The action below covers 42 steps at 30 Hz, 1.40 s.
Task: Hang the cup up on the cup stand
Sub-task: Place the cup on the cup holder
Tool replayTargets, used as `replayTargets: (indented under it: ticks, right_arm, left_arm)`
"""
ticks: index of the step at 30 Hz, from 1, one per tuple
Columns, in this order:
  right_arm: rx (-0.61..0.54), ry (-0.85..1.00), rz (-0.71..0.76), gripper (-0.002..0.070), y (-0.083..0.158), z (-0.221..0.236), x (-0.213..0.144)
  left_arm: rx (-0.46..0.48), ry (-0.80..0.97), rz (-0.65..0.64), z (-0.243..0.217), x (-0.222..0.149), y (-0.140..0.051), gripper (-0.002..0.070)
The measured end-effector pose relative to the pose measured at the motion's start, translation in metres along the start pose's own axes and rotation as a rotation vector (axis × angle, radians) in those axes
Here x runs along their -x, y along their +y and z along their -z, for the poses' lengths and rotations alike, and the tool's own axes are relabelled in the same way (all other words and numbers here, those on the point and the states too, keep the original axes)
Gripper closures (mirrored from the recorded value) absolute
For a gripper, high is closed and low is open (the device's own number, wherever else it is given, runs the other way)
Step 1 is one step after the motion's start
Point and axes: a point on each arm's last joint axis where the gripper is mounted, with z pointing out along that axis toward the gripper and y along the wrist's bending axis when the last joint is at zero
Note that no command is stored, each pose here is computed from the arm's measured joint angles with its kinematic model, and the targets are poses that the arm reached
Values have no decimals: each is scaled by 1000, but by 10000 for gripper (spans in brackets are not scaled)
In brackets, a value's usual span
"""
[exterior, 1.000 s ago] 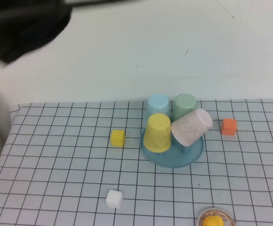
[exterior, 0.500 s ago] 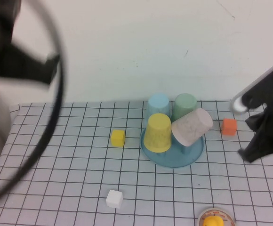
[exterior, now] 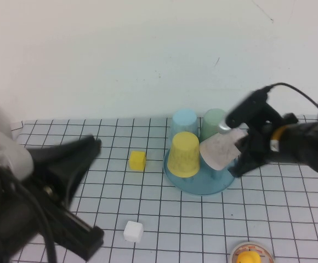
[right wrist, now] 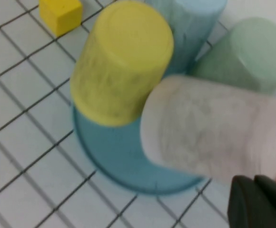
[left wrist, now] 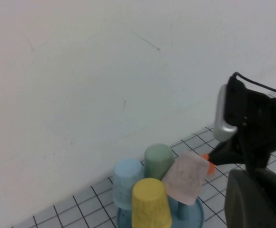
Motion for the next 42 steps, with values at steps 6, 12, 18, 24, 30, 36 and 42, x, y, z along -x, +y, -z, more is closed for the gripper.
replayTargets:
  ticks: [6, 12, 18, 24, 30, 36, 42]
  right_arm:
    - [-21, -1, -61, 678, -15, -31, 9]
    - [-10, 35, -76, 678, -12, -46, 0]
    - [10, 39, -72, 678, -2, -52, -2]
    - [46, -8, -33, 678, 19, -52, 9]
    - [48, -7, 21, 678, 22, -48, 12]
    - [-29, -26, -56, 678, -17, -35, 19]
    - [-76, 30, -170, 678, -45, -47, 3]
  left_arm:
    - [-28, 23, 54, -1, -10, -3, 675]
    - [-33, 26, 55, -1, -11, -3, 675]
    - [-33, 26, 56, -1, -11, -3, 675]
    - [-35, 25, 59, -1, -11, -4, 675]
    - [-34, 26, 59, -1, -11, -4, 675]
    - [-46, 24, 59, -1, -11, -5, 675]
    - [-48, 23, 59, -1, -11, -5, 675]
